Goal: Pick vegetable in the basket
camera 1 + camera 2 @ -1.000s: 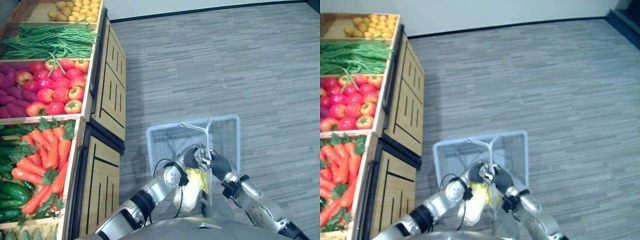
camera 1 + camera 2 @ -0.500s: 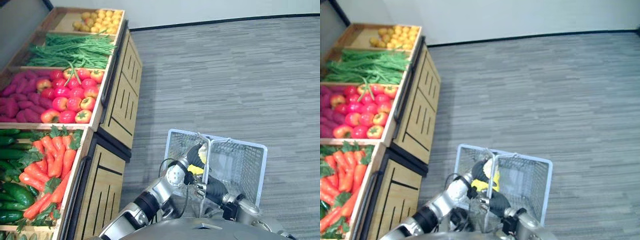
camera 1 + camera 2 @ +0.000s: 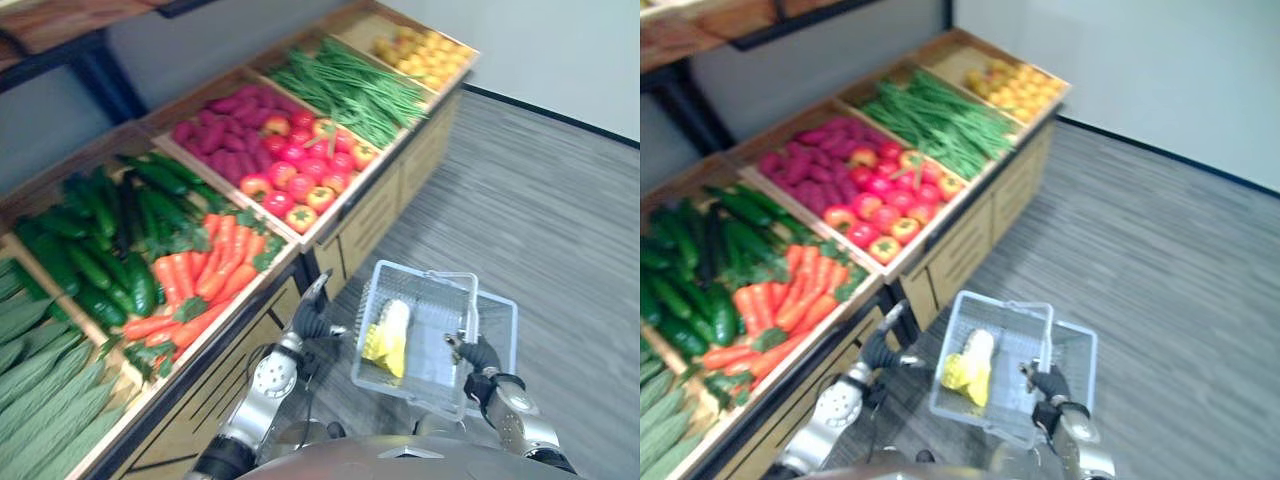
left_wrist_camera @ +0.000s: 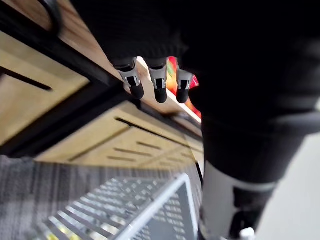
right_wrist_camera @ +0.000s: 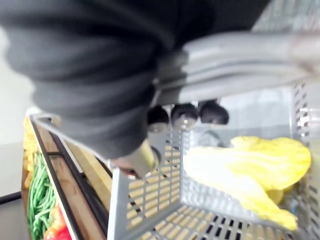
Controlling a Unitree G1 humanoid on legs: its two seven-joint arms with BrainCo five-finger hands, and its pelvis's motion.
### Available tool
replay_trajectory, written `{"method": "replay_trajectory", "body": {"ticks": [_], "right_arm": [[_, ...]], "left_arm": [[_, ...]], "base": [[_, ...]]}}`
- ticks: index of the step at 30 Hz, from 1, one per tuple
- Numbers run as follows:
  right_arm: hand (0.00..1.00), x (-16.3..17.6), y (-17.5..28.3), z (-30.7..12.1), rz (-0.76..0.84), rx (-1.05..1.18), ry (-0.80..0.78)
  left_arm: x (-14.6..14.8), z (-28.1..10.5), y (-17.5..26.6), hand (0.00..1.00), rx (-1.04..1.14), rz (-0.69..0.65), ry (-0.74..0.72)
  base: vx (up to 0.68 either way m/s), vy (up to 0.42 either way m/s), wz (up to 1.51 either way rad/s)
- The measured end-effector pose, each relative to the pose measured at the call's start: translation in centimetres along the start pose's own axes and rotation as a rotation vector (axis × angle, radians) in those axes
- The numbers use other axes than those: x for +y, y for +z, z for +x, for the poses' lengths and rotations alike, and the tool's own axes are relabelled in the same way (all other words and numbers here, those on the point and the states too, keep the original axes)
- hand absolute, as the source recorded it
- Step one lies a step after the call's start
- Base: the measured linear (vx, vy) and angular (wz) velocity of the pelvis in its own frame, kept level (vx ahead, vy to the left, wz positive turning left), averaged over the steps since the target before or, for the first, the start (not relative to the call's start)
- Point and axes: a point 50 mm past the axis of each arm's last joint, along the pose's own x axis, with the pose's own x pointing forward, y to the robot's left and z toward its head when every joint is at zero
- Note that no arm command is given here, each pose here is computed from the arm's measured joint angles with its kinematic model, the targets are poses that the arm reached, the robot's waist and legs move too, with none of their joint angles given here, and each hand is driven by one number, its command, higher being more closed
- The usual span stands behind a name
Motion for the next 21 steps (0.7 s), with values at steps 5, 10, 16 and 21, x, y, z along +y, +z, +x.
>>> {"method": "replay_trajectory", "body": {"ticks": [5,10,16,21], "right_arm": [[1.00,-2.9,-2.8,-1.2,0.045,0.089,-0.190],[1.00,-2.5,-4.0,-1.9,0.050,0.112,-0.193],[1.00,-3.4,-5.1,-2.7,0.038,0.151,-0.247],[1.00,-2.0,-4.4,-2.1,0.059,0.119,-0.220]], "left_arm": [[4.4,-0.3,0.0,0.00,0.007,-0.004,0.211],[8.0,1.5,3.6,0.00,-0.117,0.067,0.416],[10.5,4.3,7.5,0.00,-0.203,0.166,0.550],[13.6,6.6,12.0,0.00,-0.294,0.401,0.595]], "base": [[0.16,-0.387,1.48],[0.05,-0.128,0.95],[0.00,0.102,0.62],[-0.05,0.111,0.07]]}}
